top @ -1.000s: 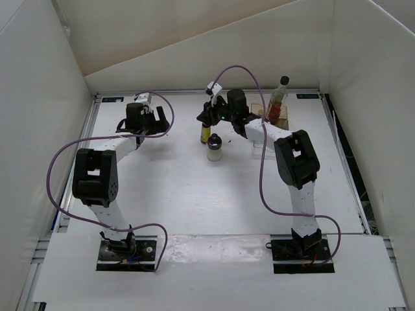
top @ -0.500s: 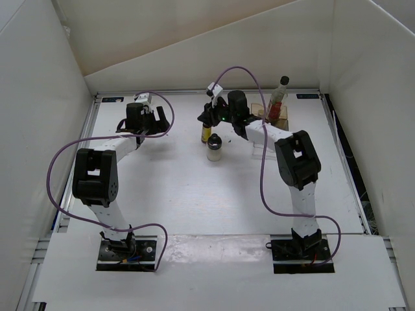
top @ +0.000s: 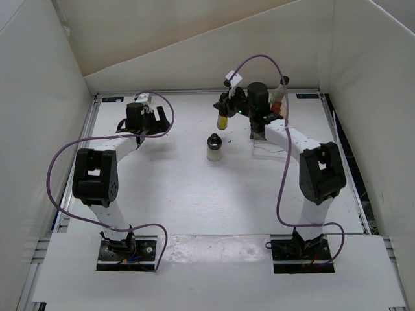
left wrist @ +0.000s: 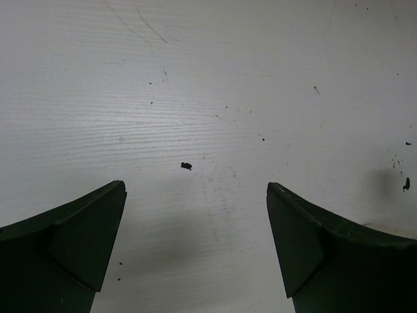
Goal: Organize the condiment bottles
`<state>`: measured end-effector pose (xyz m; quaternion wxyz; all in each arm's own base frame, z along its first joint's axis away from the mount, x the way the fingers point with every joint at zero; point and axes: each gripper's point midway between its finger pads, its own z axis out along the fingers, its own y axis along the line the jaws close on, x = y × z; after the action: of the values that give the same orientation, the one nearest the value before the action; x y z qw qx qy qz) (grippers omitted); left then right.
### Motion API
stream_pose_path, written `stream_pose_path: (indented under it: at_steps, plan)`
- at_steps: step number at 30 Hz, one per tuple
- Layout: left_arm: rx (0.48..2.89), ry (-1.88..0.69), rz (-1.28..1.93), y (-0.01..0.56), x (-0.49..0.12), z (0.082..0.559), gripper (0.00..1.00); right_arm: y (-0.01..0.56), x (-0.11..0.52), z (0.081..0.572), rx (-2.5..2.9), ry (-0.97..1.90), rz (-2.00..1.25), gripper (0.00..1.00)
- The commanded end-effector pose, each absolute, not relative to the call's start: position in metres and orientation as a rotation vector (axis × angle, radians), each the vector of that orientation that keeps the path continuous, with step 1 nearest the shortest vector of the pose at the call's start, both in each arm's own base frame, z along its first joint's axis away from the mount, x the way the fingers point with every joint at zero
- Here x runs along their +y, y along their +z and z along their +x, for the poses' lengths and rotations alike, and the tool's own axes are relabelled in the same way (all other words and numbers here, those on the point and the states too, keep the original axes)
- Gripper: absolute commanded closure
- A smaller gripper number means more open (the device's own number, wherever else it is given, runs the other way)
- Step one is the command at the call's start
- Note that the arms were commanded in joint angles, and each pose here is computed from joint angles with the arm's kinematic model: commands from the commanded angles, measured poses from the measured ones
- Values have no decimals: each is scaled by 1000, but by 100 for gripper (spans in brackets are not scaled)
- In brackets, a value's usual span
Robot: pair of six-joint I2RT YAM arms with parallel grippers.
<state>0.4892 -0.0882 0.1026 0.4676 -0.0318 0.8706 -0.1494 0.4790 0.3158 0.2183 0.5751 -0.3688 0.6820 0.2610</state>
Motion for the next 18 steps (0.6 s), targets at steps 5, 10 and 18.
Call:
stream_pose_path:
  at_steps: [5,10,18]
  plan:
    - [2066,-396,-53,135,-100,491,0,339,258,472,1369,445,-732,100]
    - [2063,-409,-35,137,-109,489,0,371,201,462,1370,309,-642,100]
    - [2060,-416,-10,139,-120,491,0,382,120,447,1422,165,-494,100]
